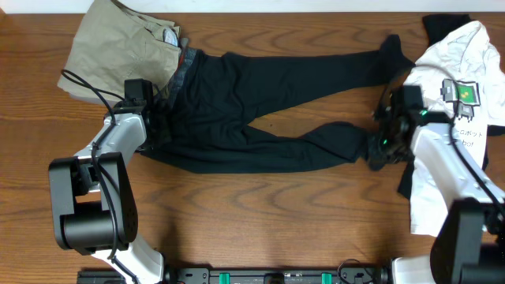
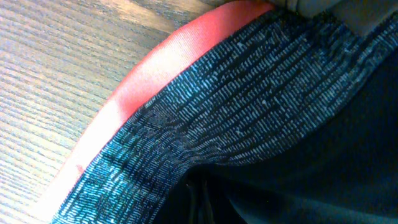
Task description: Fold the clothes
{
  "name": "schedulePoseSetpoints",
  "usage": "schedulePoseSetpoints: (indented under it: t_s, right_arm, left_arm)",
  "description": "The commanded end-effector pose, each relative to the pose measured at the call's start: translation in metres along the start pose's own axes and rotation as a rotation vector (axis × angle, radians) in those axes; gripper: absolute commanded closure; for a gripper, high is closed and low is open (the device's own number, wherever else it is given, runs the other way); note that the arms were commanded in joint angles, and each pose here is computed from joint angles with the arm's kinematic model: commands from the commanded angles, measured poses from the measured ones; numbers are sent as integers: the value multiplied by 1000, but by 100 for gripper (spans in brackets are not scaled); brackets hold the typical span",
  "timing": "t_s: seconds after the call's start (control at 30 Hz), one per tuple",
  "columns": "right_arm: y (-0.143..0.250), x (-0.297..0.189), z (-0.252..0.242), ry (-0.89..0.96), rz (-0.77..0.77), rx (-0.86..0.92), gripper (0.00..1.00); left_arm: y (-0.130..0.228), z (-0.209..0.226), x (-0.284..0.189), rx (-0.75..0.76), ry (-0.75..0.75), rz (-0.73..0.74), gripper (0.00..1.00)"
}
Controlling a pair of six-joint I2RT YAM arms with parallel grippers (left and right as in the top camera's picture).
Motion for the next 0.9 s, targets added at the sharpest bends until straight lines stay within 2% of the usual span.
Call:
schedulePoseSetpoints:
  t_s: [0.0,0.43,0.63,0.87]
  right_arm:
    - [-19,-39,7,-40,-77,16,99]
    - [-9,-70,16,-227,-10,63,99]
    - [-22,-80,9,-372,-95,58,99]
    - [-40,-83,-4,-363,-184,57,99]
  left_arm:
    - [13,5,13,-14,-21,45,94]
    - [13,5,13,-14,-20,45,94]
    - [13,5,13,-14,-20,45,94]
    - [13,5,13,-14,-20,45,94]
Point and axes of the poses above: each gripper's point midway between its finger pads, its own x axis out along the fingers, its own z axis along the line the jaws close on, y = z × x, the point moved 1 cm from there along -x, back along the fingers, and after that the axes turned 1 degree about -x, right-handed, at the moved point
